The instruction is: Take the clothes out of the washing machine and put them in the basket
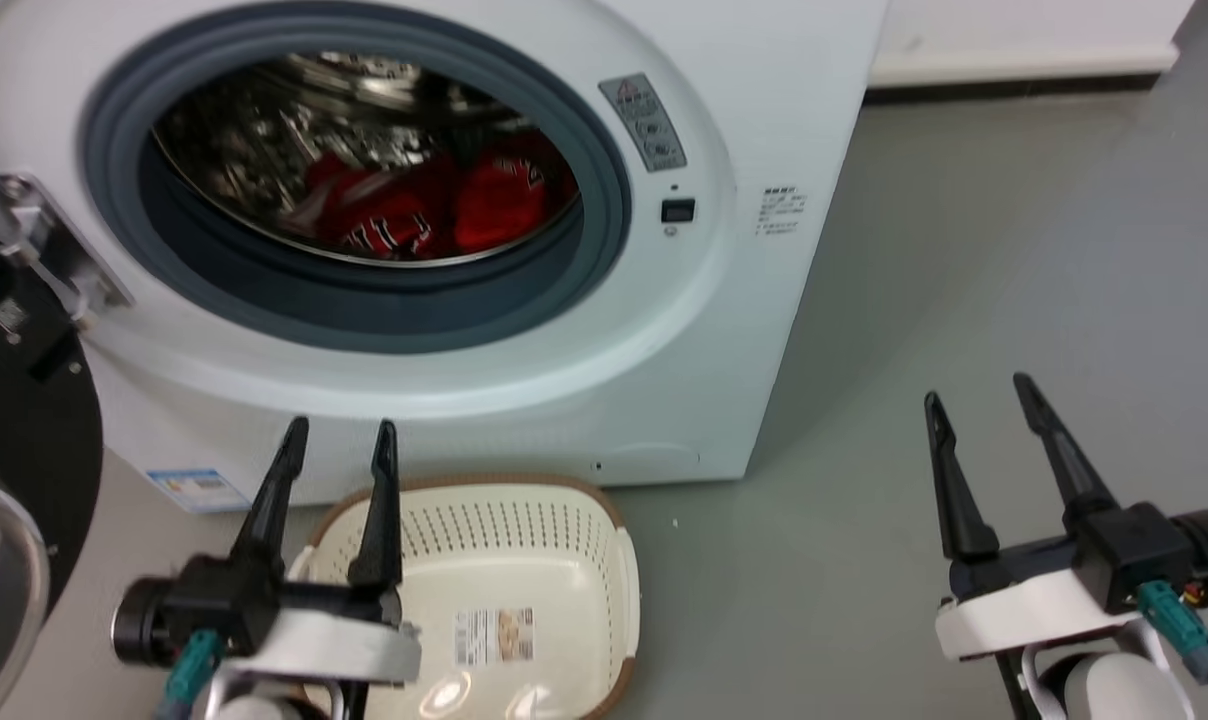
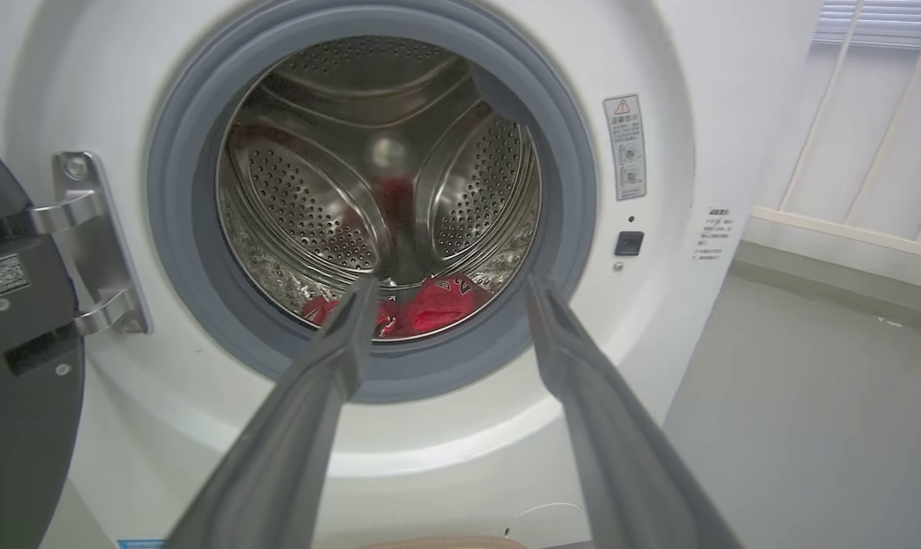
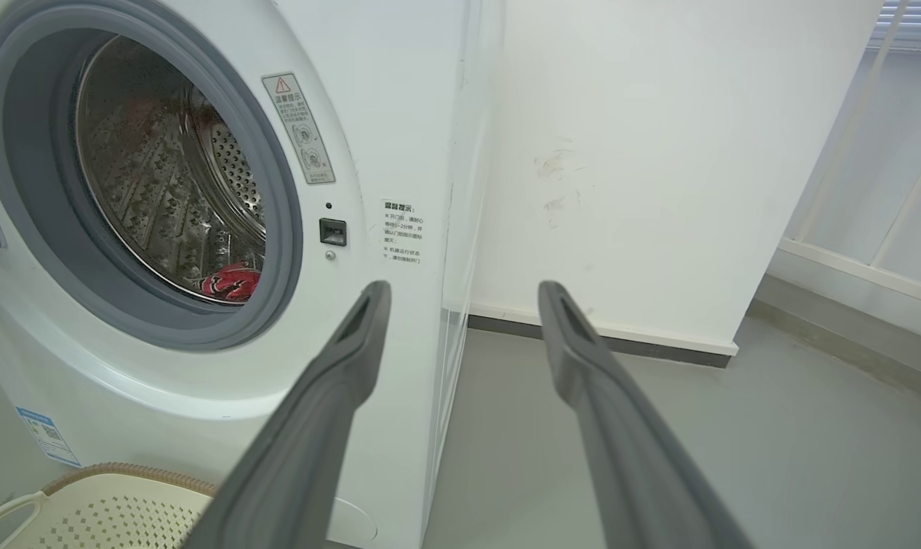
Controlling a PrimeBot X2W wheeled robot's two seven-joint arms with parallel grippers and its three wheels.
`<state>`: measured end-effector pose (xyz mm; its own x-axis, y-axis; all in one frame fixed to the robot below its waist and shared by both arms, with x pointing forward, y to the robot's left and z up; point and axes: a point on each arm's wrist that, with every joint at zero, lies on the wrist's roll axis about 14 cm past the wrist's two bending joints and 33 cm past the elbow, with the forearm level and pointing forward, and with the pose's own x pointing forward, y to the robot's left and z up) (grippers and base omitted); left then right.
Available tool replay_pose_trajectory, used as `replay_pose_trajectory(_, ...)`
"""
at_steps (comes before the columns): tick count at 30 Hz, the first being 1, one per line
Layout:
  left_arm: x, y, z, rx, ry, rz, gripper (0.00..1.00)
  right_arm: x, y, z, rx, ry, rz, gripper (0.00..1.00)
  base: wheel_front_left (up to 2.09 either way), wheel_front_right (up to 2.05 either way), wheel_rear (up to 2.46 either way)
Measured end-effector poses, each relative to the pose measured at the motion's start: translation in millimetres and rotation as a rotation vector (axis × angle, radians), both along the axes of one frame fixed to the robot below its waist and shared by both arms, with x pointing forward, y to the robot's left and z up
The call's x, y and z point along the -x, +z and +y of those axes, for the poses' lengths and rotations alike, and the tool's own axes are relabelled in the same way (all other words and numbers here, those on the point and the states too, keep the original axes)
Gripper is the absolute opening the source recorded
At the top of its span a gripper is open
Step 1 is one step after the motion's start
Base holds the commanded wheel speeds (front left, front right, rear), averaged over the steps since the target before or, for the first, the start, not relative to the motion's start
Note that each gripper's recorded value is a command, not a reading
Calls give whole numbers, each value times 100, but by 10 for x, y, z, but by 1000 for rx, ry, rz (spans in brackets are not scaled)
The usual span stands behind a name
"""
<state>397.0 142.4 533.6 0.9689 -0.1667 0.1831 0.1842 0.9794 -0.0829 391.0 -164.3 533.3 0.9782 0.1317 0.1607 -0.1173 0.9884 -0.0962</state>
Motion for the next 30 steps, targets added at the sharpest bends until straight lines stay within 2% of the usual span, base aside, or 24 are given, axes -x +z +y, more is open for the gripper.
replay_pose_trajectory(3,-162,-85,-10,-15,-20,20,100,-80,-64,-5,0,-1,16,100,0,0,0)
replay_pose_trajectory(5,-500,-120,21,-49,-47,16,100,-232,-159,16,5,6,35,100,0,0,0)
replay_pose_trajectory(10,-953,-377,116,-97,-73,75,100,-447,-279,5,11,5,52,100,0,0,0)
replay_pose_trajectory(15,-1622,-735,310,-212,-90,183,100,-695,-455,48,10,22,73,100,0,0,0)
replay_pose_trajectory(16,-1883,-849,325,-241,-98,229,100,-771,-536,30,3,19,84,100,0,0,0)
replay_pose_trajectory(17,-1883,-849,325,-241,-98,229,100,-771,-536,30,3,19,84,100,0,0,0)
replay_pose_trajectory(24,-2671,-1187,370,-307,-104,389,100,-889,-883,-53,-18,1,153,100,0,0,0)
replay_pose_trajectory(30,-3199,-1550,353,-360,-109,596,100,-906,-1094,-105,-38,-9,199,100,0,0,0)
